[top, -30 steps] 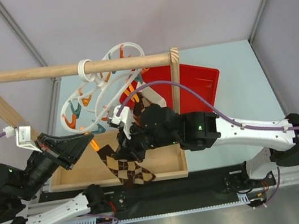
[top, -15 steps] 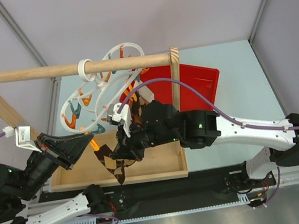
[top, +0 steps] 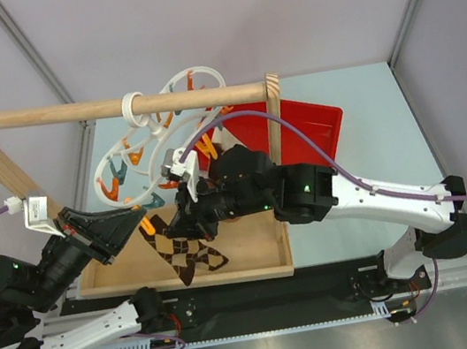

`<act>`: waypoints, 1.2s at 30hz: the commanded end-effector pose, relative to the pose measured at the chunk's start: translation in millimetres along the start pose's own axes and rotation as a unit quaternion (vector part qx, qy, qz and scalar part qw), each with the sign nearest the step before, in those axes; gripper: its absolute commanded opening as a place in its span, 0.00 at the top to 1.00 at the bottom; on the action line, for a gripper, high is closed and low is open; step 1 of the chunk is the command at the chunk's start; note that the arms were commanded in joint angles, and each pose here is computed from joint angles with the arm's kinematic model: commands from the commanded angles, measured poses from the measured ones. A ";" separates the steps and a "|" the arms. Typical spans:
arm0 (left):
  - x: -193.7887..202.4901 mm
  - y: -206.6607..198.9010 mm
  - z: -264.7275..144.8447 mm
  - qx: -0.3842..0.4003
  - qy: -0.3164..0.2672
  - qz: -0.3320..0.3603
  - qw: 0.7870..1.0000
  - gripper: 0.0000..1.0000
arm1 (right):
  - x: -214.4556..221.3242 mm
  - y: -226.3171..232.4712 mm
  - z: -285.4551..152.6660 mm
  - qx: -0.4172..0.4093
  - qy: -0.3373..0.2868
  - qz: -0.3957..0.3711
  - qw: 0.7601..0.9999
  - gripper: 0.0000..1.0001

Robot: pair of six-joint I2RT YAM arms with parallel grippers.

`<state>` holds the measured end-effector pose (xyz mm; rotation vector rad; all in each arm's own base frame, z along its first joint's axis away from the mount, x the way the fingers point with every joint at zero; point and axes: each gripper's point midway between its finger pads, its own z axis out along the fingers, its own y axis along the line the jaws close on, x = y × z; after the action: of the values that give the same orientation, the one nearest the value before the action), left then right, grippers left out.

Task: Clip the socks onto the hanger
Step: Clamp the sock onto the hanger, then reset both arms

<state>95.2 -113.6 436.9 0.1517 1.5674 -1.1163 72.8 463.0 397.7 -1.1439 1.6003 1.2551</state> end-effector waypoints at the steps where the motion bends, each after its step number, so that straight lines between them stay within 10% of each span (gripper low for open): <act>1: -5.3 -13.3 2.0 0.026 -0.005 -0.016 1.000 0.97 | -35.5 11.6 -4.2 -0.021 -0.051 -0.007 0.998 1.00; 6: -6.1 -10.3 -2.1 0.026 -0.012 -0.019 0.999 0.61 | -35.4 9.0 -0.2 -0.018 -0.051 -0.007 0.999 1.00; 12: -6.1 -4.0 -7.4 0.019 -0.018 -0.022 0.999 0.41 | -42.2 6.3 0.6 -0.014 -0.063 -0.005 0.998 1.00; 16: -5.0 3.8 -12.3 0.006 -0.018 -0.021 1.000 0.36 | -42.2 0.7 2.3 -0.006 -0.064 0.004 0.998 0.94; 23: -3.6 17.7 -36.4 0.006 -0.031 -0.038 0.999 0.30 | -19.8 -15.2 6.5 0.031 -0.039 0.024 0.998 0.45; 36: 29.3 48.2 -48.7 -0.007 -0.038 -0.072 0.997 0.28 | 42.5 -33.1 -25.0 0.143 0.026 0.022 0.989 0.16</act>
<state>78.1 -65.2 391.3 0.0169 1.5167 -1.2081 92.5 454.1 339.6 -1.0330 1.8054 1.0534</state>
